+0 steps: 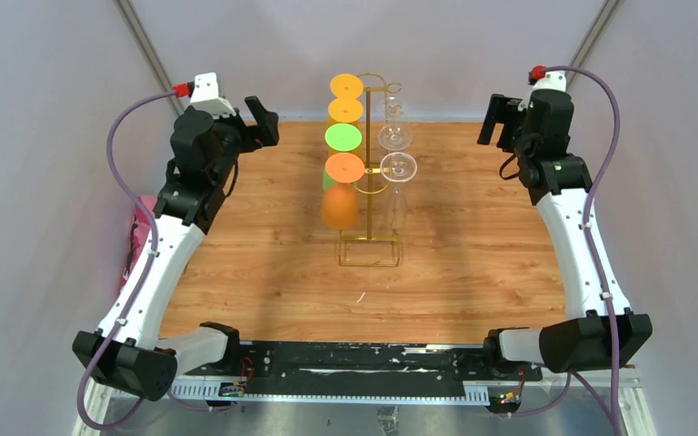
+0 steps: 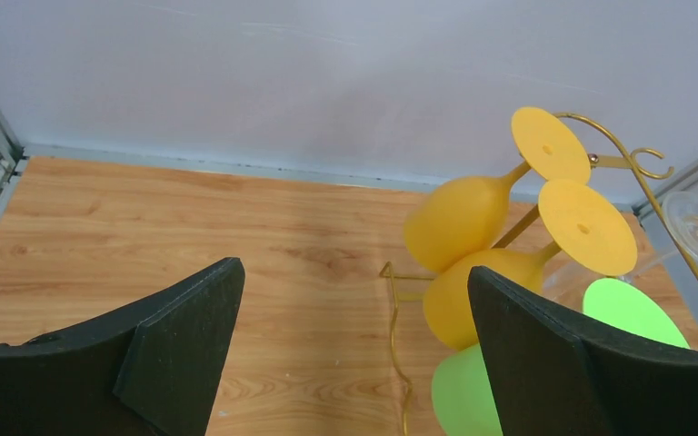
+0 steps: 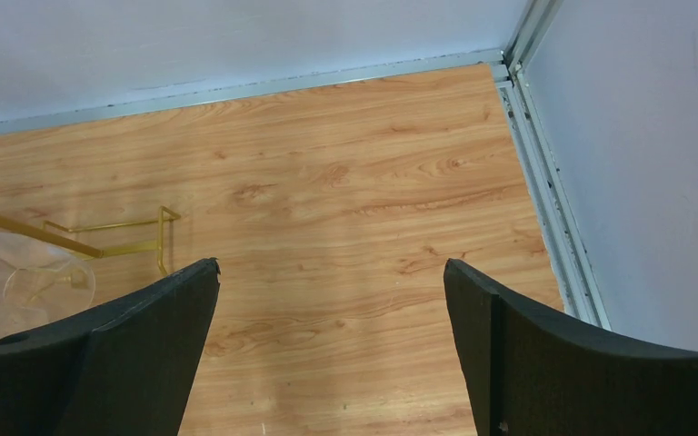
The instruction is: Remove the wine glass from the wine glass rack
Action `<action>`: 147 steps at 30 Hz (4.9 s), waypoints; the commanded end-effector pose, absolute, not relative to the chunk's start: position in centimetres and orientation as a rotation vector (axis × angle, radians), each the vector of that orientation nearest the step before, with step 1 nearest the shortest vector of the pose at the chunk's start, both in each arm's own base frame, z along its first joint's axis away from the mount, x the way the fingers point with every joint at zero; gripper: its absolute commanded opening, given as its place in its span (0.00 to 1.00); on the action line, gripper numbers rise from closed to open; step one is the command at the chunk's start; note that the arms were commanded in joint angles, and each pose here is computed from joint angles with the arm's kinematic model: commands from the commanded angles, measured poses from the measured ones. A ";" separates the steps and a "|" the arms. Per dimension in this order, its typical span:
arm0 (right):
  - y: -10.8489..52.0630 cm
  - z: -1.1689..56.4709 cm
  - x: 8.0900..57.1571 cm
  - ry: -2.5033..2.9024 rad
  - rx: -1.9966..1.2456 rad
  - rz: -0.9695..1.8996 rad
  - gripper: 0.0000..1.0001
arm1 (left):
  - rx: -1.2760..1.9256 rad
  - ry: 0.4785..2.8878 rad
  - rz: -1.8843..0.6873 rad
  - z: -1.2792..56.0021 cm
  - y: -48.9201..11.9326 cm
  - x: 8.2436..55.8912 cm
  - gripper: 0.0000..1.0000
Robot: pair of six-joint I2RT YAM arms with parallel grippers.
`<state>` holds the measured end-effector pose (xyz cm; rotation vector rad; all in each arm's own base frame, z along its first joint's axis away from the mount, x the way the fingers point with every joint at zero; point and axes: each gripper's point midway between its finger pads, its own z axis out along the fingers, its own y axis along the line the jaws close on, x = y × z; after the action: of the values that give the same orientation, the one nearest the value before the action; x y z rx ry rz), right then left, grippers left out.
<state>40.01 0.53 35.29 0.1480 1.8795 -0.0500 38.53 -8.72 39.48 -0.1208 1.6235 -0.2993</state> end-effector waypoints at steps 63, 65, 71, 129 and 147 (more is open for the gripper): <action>21.7 37.4 28.1 1.687 -0.063 1.607 0.46 | -0.041 1.695 -0.544 32.6 -12.1 34.5 0.96; 22.0 37.5 28.0 1.689 -0.072 1.610 0.46 | -0.041 1.703 -0.538 32.4 -12.0 34.4 0.96; 22.4 36.8 28.3 1.719 -0.064 1.615 0.40 | -0.042 1.706 -0.528 32.2 -11.8 34.3 0.96; 19.7 37.5 29.9 1.903 0.146 1.277 0.00 | -0.018 1.743 -0.559 31.3 -12.6 34.7 0.96; 16.6 38.7 28.4 1.851 0.190 1.078 0.00 | -0.014 1.748 -0.589 31.3 -13.1 34.7 0.96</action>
<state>29.26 17.34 36.93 0.2116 1.9106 1.1264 34.79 -12.67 30.24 -0.0367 1.7694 -0.5688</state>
